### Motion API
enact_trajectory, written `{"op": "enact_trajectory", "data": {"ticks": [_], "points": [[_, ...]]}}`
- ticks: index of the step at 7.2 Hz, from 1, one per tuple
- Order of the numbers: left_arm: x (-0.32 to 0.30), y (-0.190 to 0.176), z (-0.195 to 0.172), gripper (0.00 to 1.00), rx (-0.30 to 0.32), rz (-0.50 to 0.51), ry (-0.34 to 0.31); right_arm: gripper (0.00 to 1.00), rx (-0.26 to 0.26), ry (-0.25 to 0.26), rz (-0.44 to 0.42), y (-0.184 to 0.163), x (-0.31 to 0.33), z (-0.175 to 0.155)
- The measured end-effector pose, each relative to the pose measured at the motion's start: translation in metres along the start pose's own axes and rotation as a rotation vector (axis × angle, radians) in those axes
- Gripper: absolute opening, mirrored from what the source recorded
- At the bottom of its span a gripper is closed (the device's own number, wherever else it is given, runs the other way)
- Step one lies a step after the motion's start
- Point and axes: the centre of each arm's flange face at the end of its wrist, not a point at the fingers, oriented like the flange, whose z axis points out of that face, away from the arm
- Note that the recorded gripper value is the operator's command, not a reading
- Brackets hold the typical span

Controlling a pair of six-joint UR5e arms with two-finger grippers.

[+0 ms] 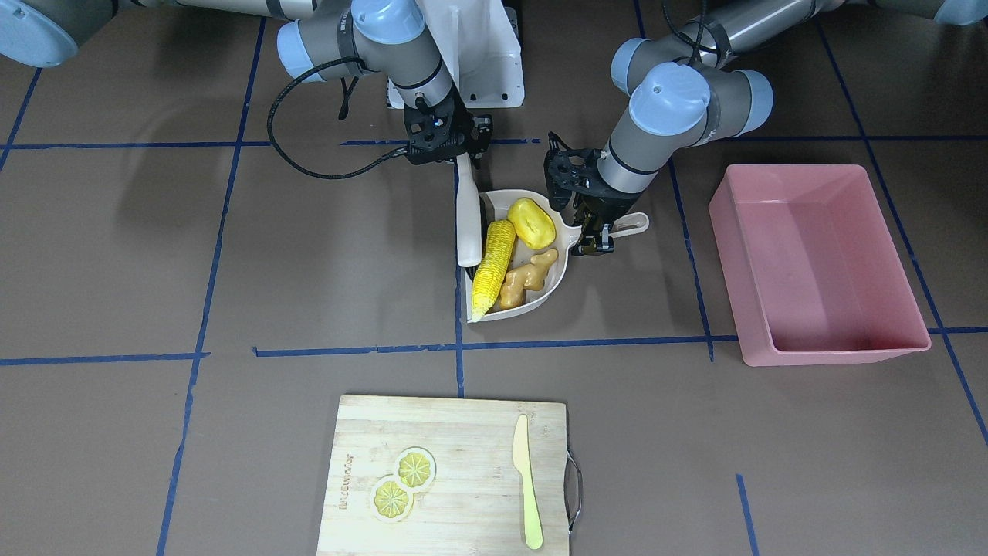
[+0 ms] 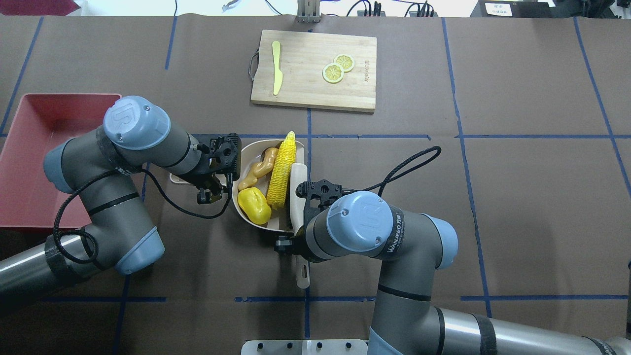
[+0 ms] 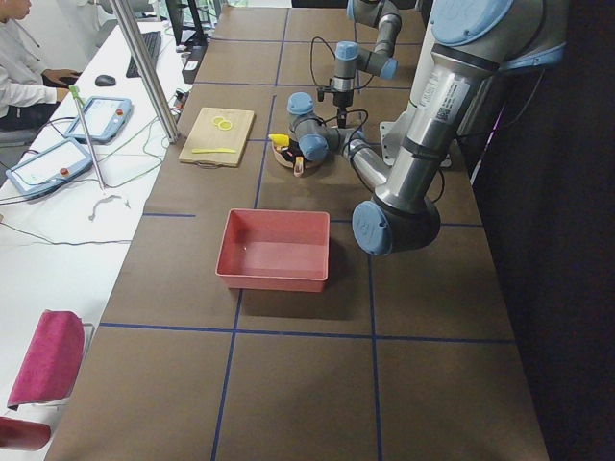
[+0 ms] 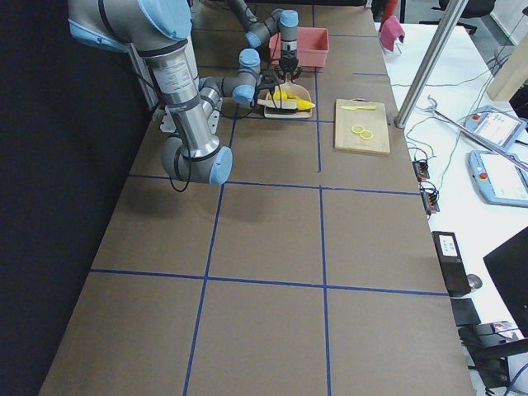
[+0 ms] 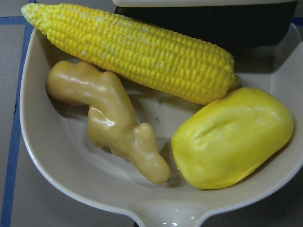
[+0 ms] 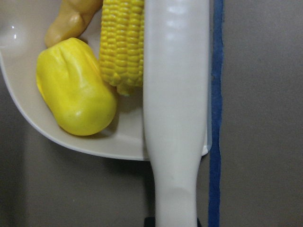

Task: Sweep and dump trash into bin
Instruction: 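Sweep the corn, potato and ginger into the dustpan with the brush, then lift the brush back from the dustpan with the right gripper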

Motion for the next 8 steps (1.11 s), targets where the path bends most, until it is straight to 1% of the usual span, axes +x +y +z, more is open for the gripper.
{"op": "enact_trajectory", "data": {"ticks": [2,3,6,8], "points": [[0.000,0.001,0.001,0.01,-0.002,-0.001,0.001,0.00,0.000,0.013,0.008,-0.003,0.007,-0.005],[0.000,0.001,0.001,0.01,-0.002,-0.001,0.001,0.00,-0.002,0.045,0.018,-0.004,0.013,-0.009],[0.000,0.001,0.001,0.01,-0.002,-0.001,0.001,0.00,-0.021,0.194,0.050,-0.001,0.024,-0.027],[0.000,0.001,0.001,0.01,-0.001,0.000,0.001,0.00,-0.029,0.275,0.033,-0.003,0.035,-0.025]]}}
